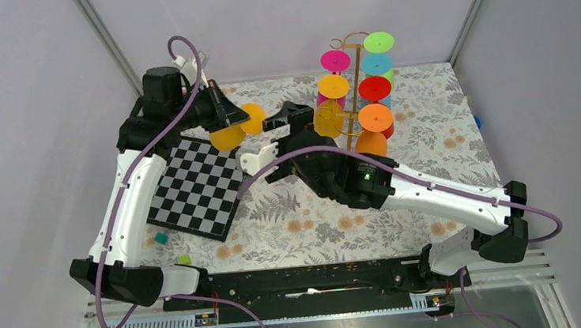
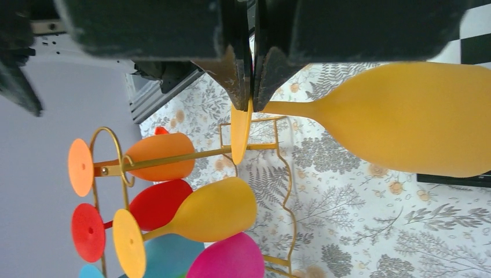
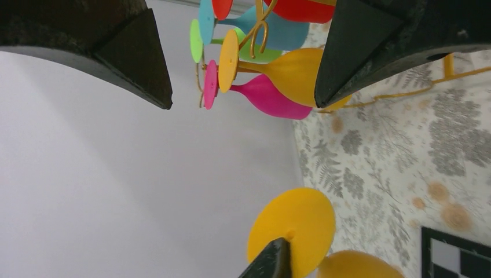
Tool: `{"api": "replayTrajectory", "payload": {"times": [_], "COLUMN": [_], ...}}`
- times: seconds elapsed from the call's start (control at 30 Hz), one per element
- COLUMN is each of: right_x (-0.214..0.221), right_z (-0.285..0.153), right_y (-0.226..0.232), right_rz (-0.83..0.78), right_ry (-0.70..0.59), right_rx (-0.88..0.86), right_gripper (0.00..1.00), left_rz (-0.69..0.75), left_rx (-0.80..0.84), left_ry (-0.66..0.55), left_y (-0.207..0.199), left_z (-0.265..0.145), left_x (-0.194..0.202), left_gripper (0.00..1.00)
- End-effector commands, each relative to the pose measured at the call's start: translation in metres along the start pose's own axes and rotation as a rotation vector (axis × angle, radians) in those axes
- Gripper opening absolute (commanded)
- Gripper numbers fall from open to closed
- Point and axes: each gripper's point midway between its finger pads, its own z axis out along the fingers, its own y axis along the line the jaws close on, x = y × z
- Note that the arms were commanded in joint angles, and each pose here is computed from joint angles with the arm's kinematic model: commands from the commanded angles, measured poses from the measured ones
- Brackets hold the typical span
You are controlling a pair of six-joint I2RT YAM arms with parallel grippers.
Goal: Place the wine glass upside down on the wine glass rack
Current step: Turn the wine glass upside down at the wine rack.
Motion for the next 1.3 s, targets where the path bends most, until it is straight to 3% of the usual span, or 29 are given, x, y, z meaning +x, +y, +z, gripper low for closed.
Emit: {"api": "replayTrajectory", "payload": {"times": [0.0, 0.73, 1.27], "right_x": [-0.007, 0.004, 0.054], "right_z": [-0.012, -0.041, -0.045], "right_y": [-0.021, -0.102, -0.14], "right_rz": [0.197, 1.147, 1.831], "right_ry": [-0.034, -0.247, -0.415], "right_rx": [-0.051, -0.248, -0.24], "right_gripper": [0.99, 1.0, 0.93], "left_rz": [0.096, 0.059, -0.043], "left_rx": [-0.042, -0.037, 0.078], "left_ry": [-0.085, -0.029, 0.015], "left_y": [-0.002, 0.007, -0.012], "left_z": [-0.016, -0.005, 0.006], "left_x": [-0.017, -0.005, -0.002], "left_gripper": [0.0, 0.0, 0.0]}}
